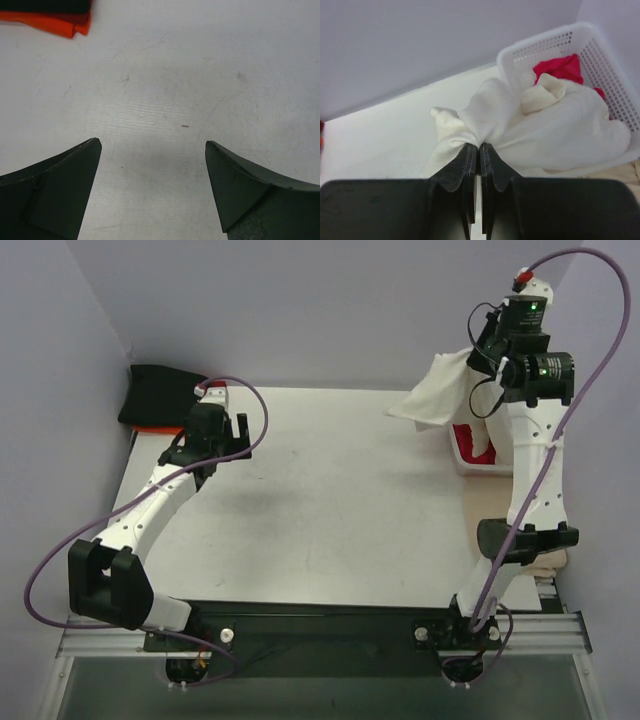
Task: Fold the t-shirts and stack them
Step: Move the tshirt to the center of the board
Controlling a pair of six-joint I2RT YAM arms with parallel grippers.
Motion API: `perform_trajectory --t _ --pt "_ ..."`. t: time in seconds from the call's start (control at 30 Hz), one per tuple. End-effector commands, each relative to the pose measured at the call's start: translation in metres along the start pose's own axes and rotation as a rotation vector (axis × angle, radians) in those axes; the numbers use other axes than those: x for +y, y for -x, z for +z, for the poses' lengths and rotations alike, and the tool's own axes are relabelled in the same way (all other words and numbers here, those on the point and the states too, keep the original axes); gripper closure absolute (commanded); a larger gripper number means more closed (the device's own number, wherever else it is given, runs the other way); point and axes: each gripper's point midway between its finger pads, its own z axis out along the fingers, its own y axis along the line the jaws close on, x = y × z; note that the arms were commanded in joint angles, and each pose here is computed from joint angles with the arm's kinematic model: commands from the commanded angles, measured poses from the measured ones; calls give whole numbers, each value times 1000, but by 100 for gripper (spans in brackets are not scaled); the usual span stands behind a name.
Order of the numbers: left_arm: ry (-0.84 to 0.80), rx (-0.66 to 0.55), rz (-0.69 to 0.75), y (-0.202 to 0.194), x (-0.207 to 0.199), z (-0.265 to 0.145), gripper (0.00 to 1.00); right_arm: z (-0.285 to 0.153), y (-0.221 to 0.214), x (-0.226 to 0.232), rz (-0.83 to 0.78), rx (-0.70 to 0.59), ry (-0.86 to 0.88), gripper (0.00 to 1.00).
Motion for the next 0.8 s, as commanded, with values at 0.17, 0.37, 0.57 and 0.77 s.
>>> perform_trajectory --t 0.17,0.37,0.57,0.77 --pt "-8 -93 -40 28 -3 -16 3 -128 34 99 -183 -246 329 100" --pt "-7 -90 -48 26 -3 -18 3 -206 35 160 -298 -398 526 100" --pt "-8 -87 -62 22 -2 -20 3 -239 30 185 -340 -464 590 100" --pt "20 -104 -72 21 5 -25 3 -183 14 169 -408 -433 325 100"
